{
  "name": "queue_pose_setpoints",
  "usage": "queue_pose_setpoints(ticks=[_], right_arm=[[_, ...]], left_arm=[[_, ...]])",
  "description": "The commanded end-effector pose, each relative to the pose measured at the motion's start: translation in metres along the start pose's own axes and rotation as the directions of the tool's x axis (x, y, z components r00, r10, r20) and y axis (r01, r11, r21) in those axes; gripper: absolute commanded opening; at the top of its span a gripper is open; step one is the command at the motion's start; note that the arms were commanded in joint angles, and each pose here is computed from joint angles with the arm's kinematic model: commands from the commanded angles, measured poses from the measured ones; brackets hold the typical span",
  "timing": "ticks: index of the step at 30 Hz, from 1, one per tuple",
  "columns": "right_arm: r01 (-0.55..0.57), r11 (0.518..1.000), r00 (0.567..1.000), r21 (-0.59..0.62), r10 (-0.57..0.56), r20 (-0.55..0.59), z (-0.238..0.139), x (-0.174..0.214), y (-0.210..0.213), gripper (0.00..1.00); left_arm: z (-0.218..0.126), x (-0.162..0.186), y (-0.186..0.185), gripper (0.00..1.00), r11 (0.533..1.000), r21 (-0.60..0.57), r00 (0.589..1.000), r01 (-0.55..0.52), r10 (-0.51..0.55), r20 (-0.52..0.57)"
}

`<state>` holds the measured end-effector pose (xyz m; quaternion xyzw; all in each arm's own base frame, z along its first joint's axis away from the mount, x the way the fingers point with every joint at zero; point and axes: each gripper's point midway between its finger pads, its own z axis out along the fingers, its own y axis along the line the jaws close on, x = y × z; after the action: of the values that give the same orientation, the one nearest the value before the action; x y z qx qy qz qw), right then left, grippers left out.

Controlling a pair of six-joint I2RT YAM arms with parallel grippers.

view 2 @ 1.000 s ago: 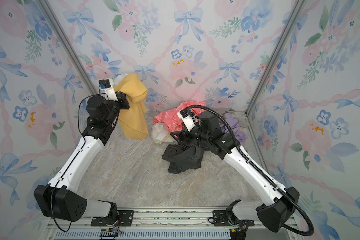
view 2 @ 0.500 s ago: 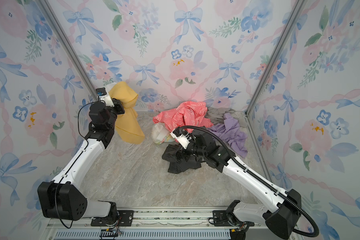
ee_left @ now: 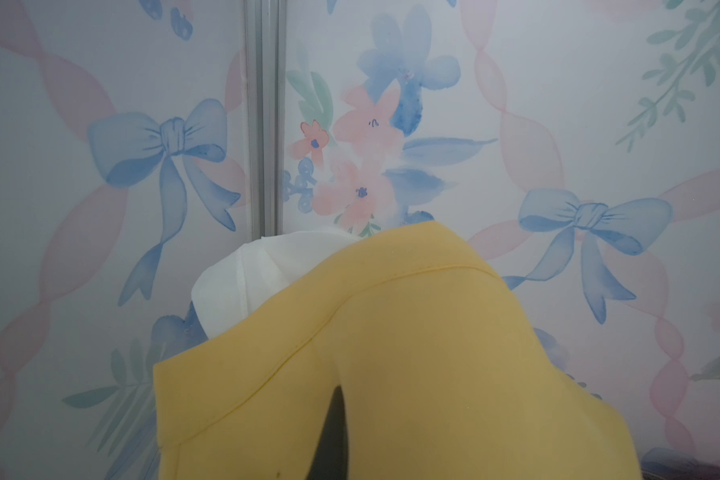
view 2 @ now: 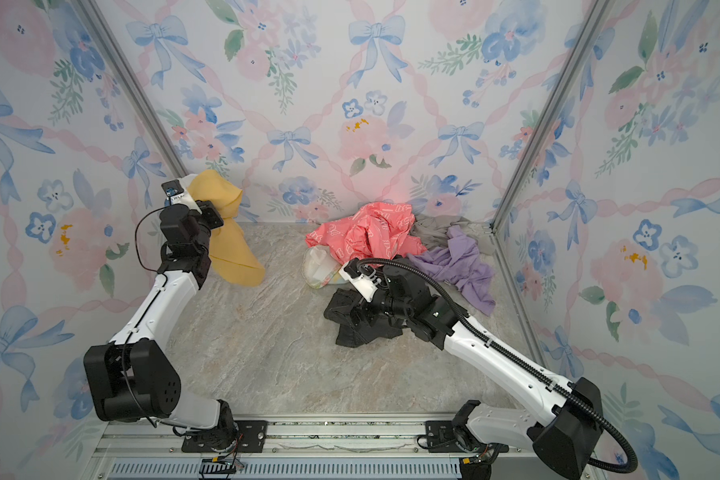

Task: Pick out a specific cloth from the pile
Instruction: 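Carry the yellow cloth off with the left gripper while the right releases, then lower the yellow cloth onto the clear table with the left gripper and release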

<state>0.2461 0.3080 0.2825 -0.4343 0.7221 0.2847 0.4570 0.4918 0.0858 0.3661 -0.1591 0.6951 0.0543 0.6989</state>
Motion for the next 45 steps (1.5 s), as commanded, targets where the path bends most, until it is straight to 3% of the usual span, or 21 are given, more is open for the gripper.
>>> queue_pose_setpoints(ticks=[1, 10, 16, 21, 32, 45], right_arm=[[0.009, 1.000, 0.999, 0.002, -0.010, 0.036, -0.001, -0.005, 0.003, 0.99], [-0.025, 0.999, 0.999, -0.020, 0.025, 0.025, 0.025, 0.001, 0.004, 0.99], [-0.018, 1.000, 1.000, -0.006, 0.018, 0.012, 0.040, 0.015, -0.001, 1.00], [-0.014, 1.000, 1.000, 0.005, 0.014, 0.016, 0.047, 0.023, -0.005, 1.00], [-0.012, 0.999, 1.000, 0.043, 0.013, -0.007, 0.061, 0.039, -0.016, 0.99], [-0.039, 0.998, 0.999, 0.046, 0.040, -0.030, 0.078, 0.061, -0.028, 0.99]], left_arm=[[0.006, -0.036, -0.006, 0.00, 0.999, 0.027, 0.994, 0.025, -0.028, 0.109], [0.041, -0.006, 0.000, 0.00, 0.994, 0.029, 0.992, 0.105, -0.107, 0.072], [0.043, 0.044, 0.012, 0.00, 0.999, -0.009, 0.998, 0.052, -0.052, 0.035], [0.040, 0.077, 0.020, 0.00, 0.999, 0.026, 0.998, 0.047, -0.048, 0.036], [0.061, 0.153, 0.027, 0.00, 0.995, 0.026, 0.990, -0.099, 0.101, -0.101], [0.065, 0.220, 0.037, 0.00, 0.965, 0.059, 0.932, -0.257, 0.263, -0.250]])
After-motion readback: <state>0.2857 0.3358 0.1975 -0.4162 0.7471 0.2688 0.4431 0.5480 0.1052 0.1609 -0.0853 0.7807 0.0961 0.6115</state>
